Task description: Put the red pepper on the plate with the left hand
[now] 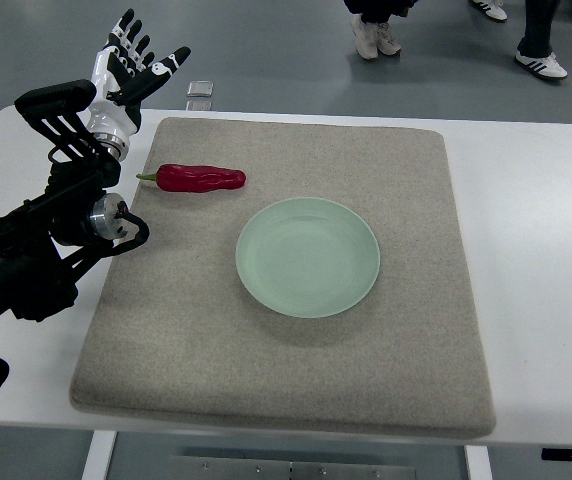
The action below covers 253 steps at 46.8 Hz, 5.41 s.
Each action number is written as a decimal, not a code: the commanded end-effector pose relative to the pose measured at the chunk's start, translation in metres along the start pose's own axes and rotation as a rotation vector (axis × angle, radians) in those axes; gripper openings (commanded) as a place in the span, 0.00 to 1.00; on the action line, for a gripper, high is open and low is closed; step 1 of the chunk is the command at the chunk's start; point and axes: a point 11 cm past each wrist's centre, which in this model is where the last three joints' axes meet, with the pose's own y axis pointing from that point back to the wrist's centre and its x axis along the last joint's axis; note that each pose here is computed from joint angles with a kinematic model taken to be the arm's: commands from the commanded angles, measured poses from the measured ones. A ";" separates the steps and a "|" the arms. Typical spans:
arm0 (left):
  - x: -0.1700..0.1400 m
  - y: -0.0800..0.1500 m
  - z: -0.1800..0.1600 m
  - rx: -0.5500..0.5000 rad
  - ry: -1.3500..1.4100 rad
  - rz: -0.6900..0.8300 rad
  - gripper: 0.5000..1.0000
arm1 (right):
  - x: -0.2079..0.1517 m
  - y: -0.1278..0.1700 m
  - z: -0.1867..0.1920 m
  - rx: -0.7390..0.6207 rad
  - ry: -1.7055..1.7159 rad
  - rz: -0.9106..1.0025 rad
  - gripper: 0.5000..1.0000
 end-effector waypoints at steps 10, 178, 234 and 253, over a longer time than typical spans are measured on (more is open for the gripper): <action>0.000 0.000 0.001 -0.001 0.000 -0.002 1.00 | 0.000 0.000 0.000 0.000 0.000 0.000 0.86; 0.037 0.010 0.020 0.085 -1.324 -0.766 0.98 | 0.000 0.000 0.000 0.000 0.000 0.000 0.86; 0.026 0.011 -0.011 0.108 -1.402 -0.820 0.71 | 0.000 0.000 0.000 0.000 0.000 0.000 0.86; 0.034 0.015 -0.019 0.135 -1.434 -0.832 0.65 | 0.000 0.000 0.000 0.000 0.000 0.000 0.86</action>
